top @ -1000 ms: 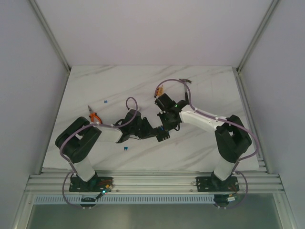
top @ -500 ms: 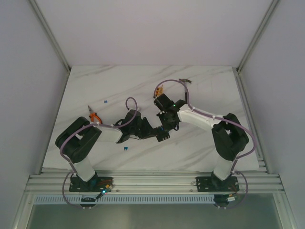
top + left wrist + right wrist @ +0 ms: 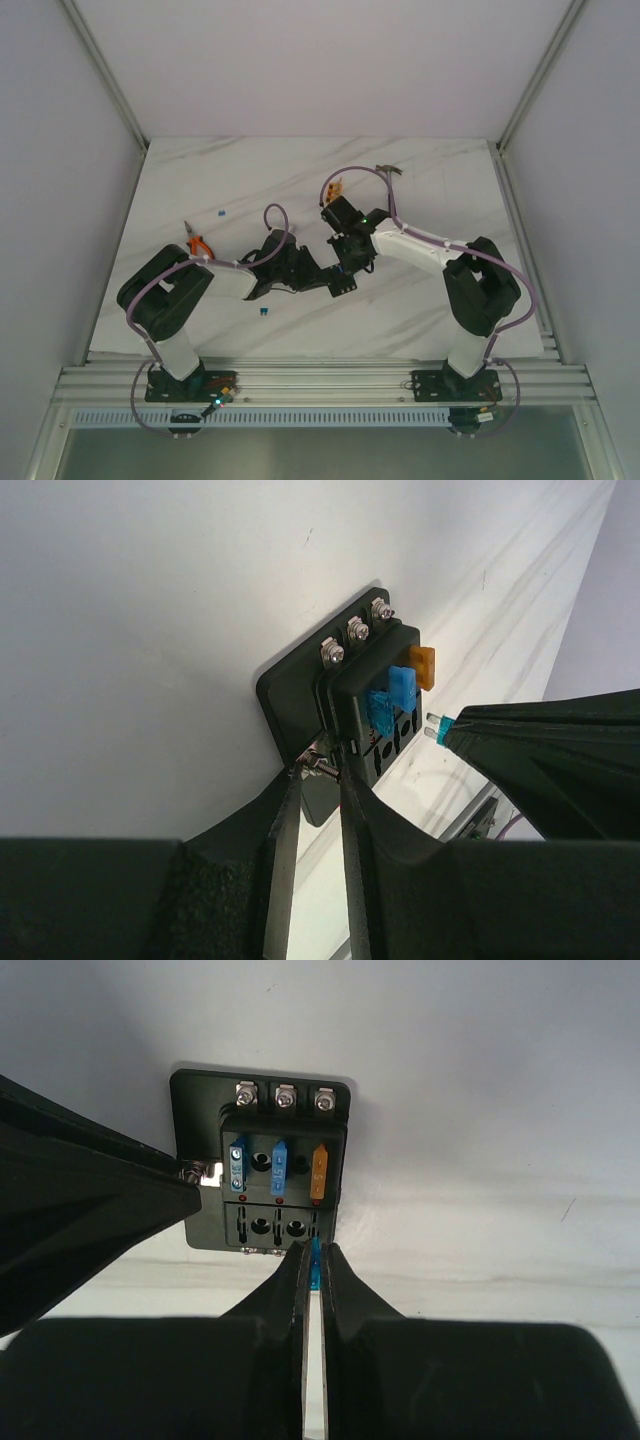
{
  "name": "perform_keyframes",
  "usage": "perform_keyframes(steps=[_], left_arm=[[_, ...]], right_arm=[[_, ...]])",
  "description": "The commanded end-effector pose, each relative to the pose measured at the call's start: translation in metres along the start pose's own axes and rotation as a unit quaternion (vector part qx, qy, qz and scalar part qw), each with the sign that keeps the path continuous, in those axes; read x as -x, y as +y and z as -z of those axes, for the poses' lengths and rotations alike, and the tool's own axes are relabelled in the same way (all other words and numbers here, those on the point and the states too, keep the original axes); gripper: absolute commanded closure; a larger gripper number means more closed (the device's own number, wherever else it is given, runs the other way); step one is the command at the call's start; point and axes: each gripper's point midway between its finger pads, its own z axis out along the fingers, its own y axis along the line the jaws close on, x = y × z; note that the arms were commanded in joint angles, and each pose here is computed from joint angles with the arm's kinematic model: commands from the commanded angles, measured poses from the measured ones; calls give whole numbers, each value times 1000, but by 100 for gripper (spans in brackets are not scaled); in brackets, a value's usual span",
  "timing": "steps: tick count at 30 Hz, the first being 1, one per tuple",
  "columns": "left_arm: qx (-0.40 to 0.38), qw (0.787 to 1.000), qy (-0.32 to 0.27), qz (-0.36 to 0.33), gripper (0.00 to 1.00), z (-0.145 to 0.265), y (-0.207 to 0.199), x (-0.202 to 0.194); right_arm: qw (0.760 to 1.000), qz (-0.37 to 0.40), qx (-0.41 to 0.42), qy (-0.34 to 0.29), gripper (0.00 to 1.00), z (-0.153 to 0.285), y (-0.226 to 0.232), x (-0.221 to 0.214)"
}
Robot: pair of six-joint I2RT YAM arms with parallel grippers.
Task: Snap on the fuse box
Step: Install the fuse at the fuse box base.
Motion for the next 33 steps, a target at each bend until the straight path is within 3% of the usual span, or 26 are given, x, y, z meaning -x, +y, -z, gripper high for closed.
perform_keyframes(steps=[1, 33], left_arm=[[23, 1000, 9, 3, 69, -4, 14, -5], [25, 1000, 8, 4, 71, -2, 14, -5]], right_arm=[[1000, 15, -2, -4, 100, 1, 3, 8], [998, 57, -16, -22, 100, 9, 0, 14]])
